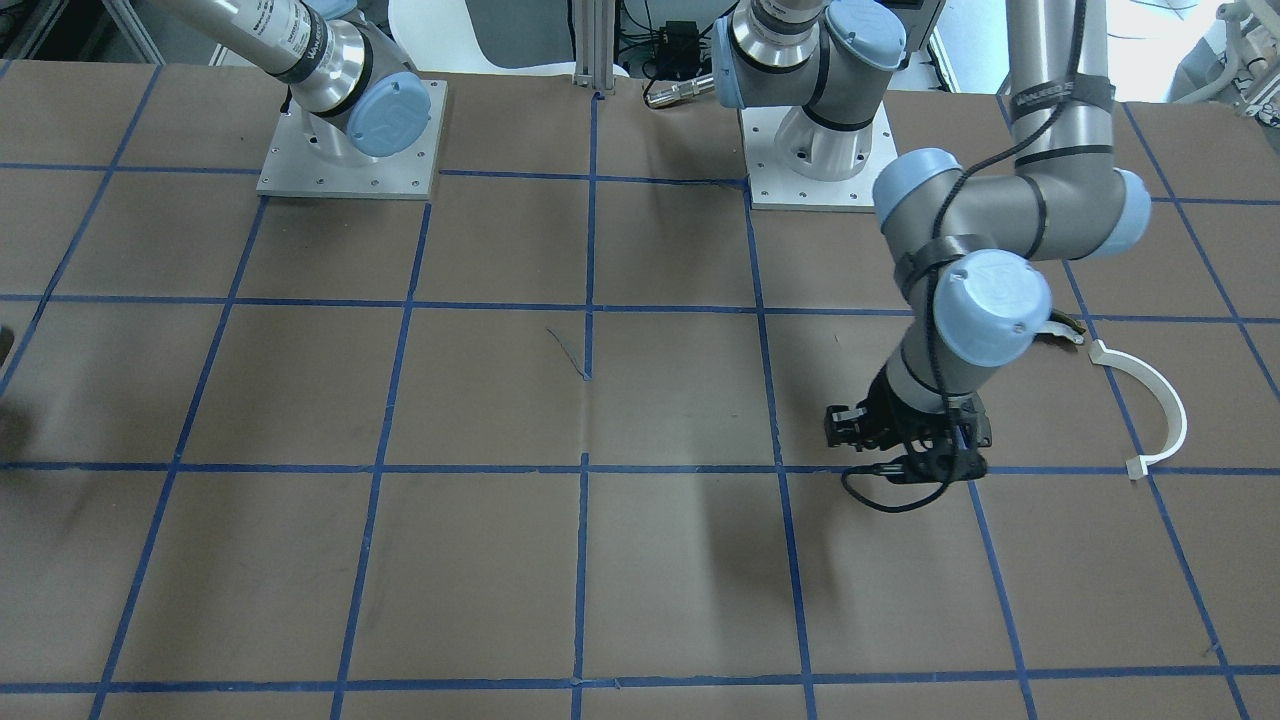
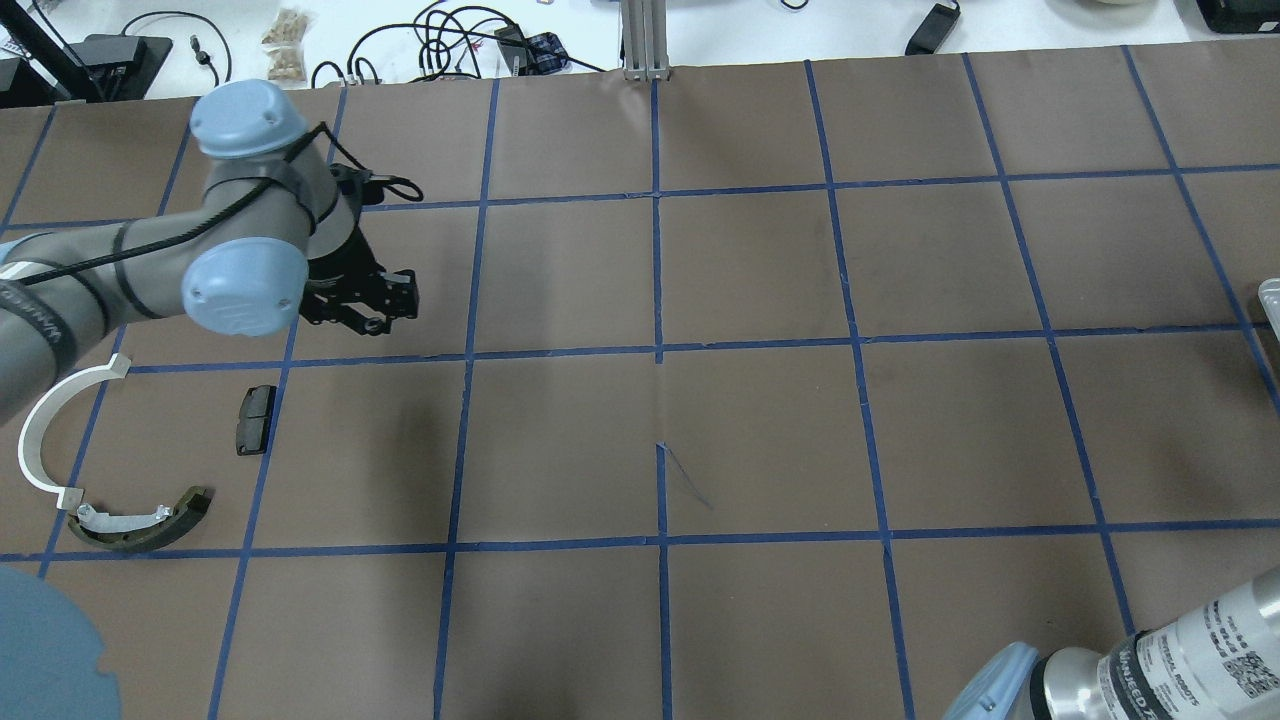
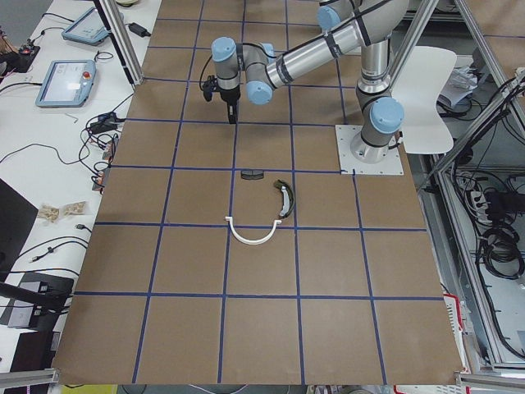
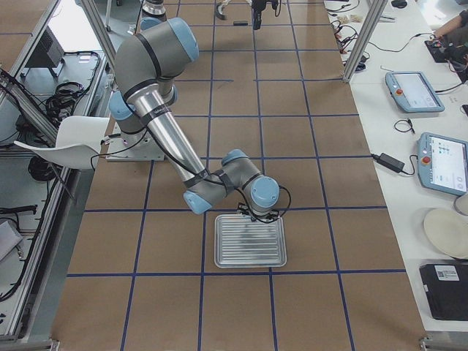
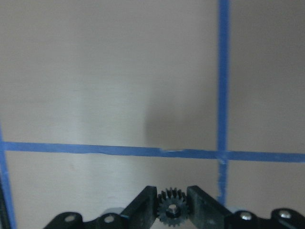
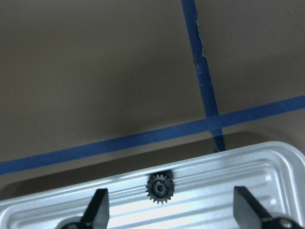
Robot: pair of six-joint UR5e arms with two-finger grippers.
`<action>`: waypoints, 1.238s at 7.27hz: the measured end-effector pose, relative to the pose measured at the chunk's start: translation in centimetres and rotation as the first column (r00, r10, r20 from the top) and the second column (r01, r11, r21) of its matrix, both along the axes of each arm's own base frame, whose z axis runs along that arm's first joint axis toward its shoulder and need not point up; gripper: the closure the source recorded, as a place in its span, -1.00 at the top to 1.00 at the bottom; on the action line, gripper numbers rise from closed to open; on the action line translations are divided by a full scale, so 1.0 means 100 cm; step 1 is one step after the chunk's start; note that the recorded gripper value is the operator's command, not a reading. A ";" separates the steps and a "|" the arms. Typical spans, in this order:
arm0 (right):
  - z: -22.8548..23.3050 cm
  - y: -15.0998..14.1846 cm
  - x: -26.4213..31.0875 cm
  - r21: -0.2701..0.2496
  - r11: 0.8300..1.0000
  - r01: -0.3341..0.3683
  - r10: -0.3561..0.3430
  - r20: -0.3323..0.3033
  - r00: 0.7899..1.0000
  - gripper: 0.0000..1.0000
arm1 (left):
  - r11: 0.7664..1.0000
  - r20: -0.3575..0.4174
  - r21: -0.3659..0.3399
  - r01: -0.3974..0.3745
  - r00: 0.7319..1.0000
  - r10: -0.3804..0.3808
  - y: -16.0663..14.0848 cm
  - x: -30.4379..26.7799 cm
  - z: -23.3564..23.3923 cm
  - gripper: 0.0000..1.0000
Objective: Place bearing gear from tray to pile
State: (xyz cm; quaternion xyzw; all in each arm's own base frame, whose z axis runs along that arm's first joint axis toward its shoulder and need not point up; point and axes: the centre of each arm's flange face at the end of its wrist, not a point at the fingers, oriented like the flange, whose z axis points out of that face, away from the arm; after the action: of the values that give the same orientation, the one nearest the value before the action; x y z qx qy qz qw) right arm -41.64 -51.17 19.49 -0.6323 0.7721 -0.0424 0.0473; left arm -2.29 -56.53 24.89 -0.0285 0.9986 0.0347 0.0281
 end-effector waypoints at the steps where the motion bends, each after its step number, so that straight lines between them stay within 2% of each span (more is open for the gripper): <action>1: -0.002 0.000 0.000 0.002 1.000 -0.005 0.005 0.003 1.000 0.75 | 0.999 -0.009 0.025 0.027 1.000 -0.027 0.004 0.055 -0.007 -1.00; 3: -0.008 0.002 0.000 0.018 1.000 -0.009 0.009 0.001 1.000 0.65 | 0.993 -0.025 0.030 0.110 0.994 -0.109 0.014 0.140 -0.019 -1.00; 6: -0.013 0.005 -0.003 0.057 0.998 -0.013 0.014 -0.020 1.000 0.51 | 0.993 -0.016 0.028 0.112 0.994 -0.112 0.023 0.196 -0.043 -1.00; 7: -0.015 0.006 -0.003 0.068 0.998 -0.013 0.014 -0.019 1.000 0.42 | 0.993 -0.027 0.042 0.112 0.993 -0.111 0.031 0.210 -0.053 -0.47; 8: -0.019 0.007 -0.002 0.078 0.997 -0.014 0.014 -0.011 1.000 0.06 | 0.993 -0.035 0.049 0.111 0.993 -0.109 0.037 0.216 -0.059 0.99; 9: -0.022 0.008 -0.002 0.084 0.996 -0.014 0.014 -0.006 1.000 -0.61 | 0.993 -0.038 0.051 0.111 0.993 -0.109 0.039 0.219 -0.062 1.00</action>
State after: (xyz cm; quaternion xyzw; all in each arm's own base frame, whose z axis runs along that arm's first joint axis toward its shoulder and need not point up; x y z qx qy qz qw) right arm -41.81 -50.40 17.30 -0.6353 0.7689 -0.0076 0.0715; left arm 19.62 -52.59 18.67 0.0278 0.9977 0.0600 0.0131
